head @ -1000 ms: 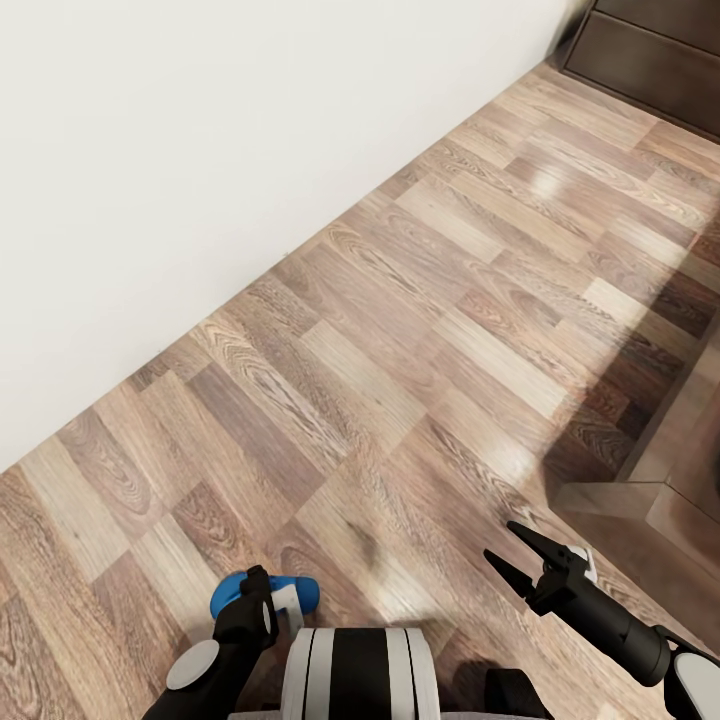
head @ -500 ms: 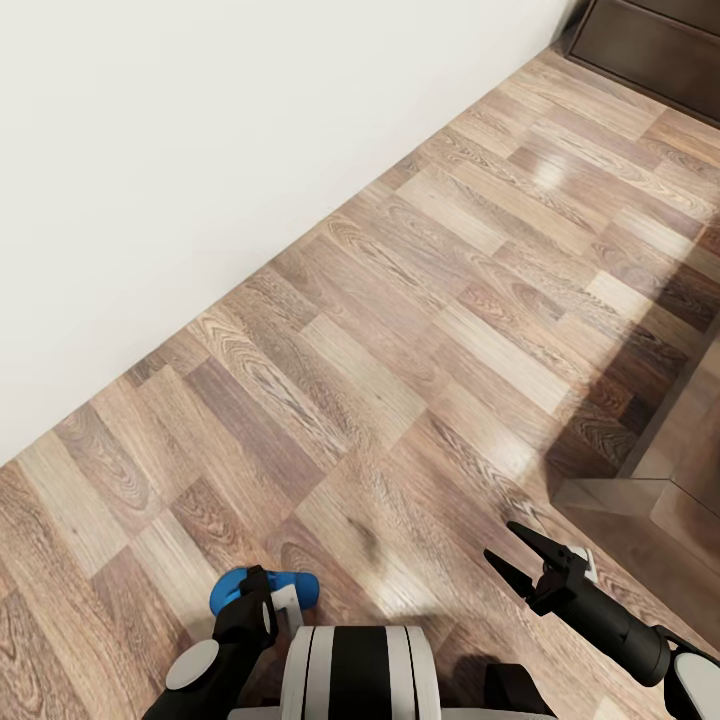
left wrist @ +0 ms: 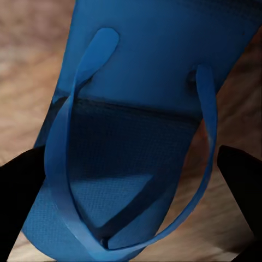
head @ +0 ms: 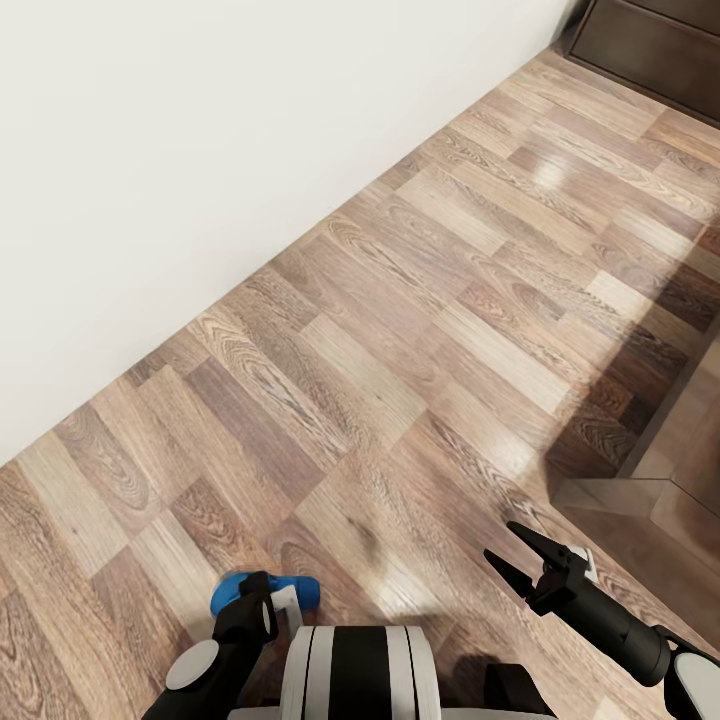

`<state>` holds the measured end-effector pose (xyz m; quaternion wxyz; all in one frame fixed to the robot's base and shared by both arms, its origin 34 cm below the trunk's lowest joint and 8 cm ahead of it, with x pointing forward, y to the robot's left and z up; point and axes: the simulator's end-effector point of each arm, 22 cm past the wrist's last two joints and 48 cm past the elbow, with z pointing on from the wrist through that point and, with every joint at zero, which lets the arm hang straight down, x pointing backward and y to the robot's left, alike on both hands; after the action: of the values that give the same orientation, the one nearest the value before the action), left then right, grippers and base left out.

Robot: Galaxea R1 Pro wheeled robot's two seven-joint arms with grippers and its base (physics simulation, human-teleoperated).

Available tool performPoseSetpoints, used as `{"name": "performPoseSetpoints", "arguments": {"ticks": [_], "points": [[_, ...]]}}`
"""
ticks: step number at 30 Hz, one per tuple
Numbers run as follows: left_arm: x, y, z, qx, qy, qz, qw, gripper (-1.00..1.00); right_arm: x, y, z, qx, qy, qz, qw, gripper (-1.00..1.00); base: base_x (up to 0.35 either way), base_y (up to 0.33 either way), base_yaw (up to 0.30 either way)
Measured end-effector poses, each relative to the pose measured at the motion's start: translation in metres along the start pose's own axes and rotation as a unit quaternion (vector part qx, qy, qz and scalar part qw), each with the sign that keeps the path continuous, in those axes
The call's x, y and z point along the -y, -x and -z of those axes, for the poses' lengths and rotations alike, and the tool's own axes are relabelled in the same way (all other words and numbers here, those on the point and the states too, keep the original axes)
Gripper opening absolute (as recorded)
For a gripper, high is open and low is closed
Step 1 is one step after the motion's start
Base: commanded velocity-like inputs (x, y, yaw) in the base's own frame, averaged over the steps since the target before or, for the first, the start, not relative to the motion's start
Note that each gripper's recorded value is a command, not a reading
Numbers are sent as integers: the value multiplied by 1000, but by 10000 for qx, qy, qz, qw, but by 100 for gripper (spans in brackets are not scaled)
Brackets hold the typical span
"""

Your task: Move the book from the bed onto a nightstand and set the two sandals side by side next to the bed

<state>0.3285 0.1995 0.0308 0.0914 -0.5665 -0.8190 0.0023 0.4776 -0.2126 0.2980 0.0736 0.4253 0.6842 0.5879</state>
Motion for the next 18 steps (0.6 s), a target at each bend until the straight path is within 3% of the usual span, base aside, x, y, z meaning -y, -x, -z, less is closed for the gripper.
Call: {"name": "performPoseSetpoints", "arguments": {"ticks": [18], "points": [[0, 0, 0, -10, 3, -3, 10000, -100, 0, 0, 0, 0, -1, 0, 10000, 100, 0, 0, 0]]}}
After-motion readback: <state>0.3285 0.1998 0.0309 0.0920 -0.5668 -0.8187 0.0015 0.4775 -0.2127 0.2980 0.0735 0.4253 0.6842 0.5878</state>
